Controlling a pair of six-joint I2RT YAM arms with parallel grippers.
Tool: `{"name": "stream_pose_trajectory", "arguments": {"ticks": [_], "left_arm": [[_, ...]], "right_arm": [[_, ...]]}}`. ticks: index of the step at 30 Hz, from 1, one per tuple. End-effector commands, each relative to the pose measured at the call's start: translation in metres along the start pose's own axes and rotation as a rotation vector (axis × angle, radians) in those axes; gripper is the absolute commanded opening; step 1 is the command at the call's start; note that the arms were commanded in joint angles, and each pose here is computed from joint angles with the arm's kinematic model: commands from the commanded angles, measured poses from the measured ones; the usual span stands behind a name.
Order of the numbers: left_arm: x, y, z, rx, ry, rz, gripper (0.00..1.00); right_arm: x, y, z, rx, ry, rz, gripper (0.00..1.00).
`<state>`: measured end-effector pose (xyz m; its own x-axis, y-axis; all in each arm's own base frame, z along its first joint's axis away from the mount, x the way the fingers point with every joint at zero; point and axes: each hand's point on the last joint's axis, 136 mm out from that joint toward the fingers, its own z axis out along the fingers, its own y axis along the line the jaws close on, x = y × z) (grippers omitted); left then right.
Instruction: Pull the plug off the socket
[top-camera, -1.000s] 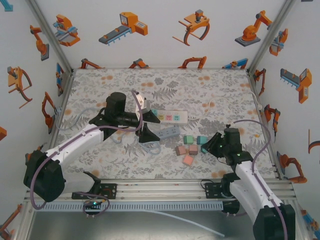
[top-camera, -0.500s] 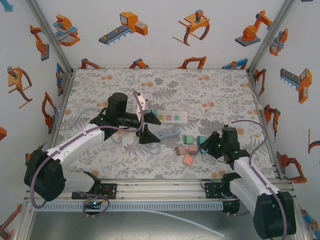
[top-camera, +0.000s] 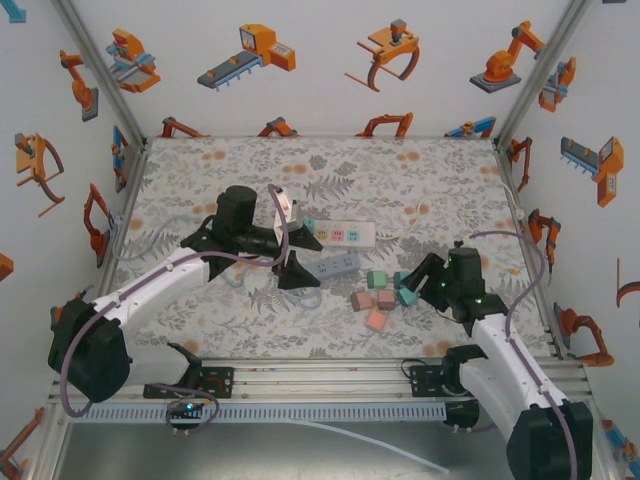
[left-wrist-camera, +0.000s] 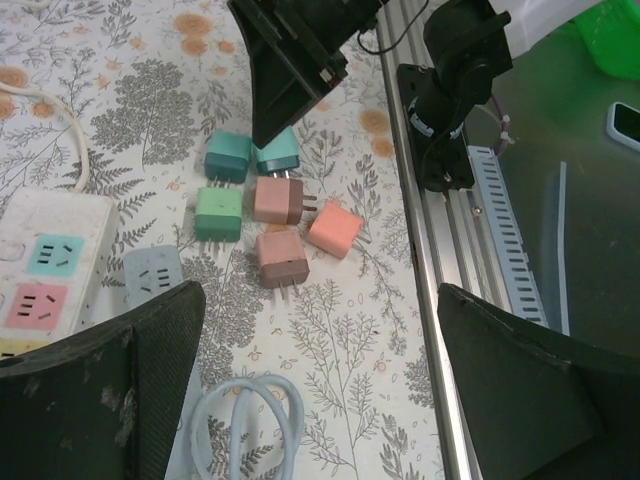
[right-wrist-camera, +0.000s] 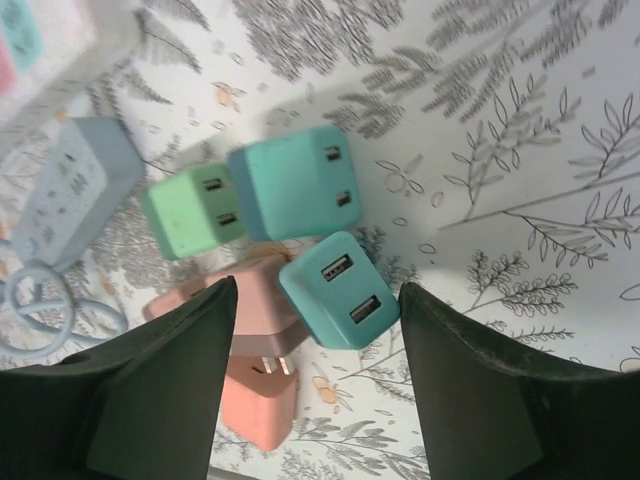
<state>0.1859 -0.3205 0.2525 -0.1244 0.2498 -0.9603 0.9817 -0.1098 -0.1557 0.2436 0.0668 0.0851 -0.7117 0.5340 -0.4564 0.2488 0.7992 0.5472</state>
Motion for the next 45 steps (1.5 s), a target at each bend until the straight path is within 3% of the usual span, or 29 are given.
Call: {"name": "stream_pose_trajectory", "arguments": {"ticks": [1, 7, 11, 18, 20, 30, 40, 45], "left_arm": [[-0.009, 0.000, 0.000, -0.001, -0.004, 0.044, 0.90], [-0.012, 0.011, -0.009, -0.135, -0.015, 0.115, 0.91], [-0.012, 0.031, -0.021, -0.311, -0.014, 0.144, 0.91], [-0.013, 0.073, -0.055, -0.624, -0.032, 0.108, 0.92], [-0.013, 0.082, -0.066, -0.690, -0.049, 0.089, 0.92], [0.007, 0.138, -0.127, -0.981, -0.095, -0.154, 0.92], [0.057, 0.178, -0.179, -1.283, -0.019, -0.479, 0.93], [0.078, 0.192, -0.185, -1.296, 0.009, -0.629, 0.93]], "right_arm": [[-0.031, 0.024, -0.018, -0.042, -0.093, -0.071, 0.63], [-0.071, 0.077, -0.036, -0.178, -0.217, -0.278, 0.62], [-0.086, 0.130, -0.050, -0.315, -0.323, -0.501, 0.61], [-0.065, 0.228, -0.073, -0.606, -0.573, -1.077, 0.59], [-0.059, 0.247, -0.072, -0.658, -0.595, -1.184, 0.59], [-0.034, 0.312, -0.025, -0.764, -0.499, -1.460, 0.59], [-0.002, 0.338, 0.050, -0.825, -0.166, -1.540, 0.58], [0.015, 0.339, 0.077, -0.851, -0.036, -1.572, 0.57]]}}
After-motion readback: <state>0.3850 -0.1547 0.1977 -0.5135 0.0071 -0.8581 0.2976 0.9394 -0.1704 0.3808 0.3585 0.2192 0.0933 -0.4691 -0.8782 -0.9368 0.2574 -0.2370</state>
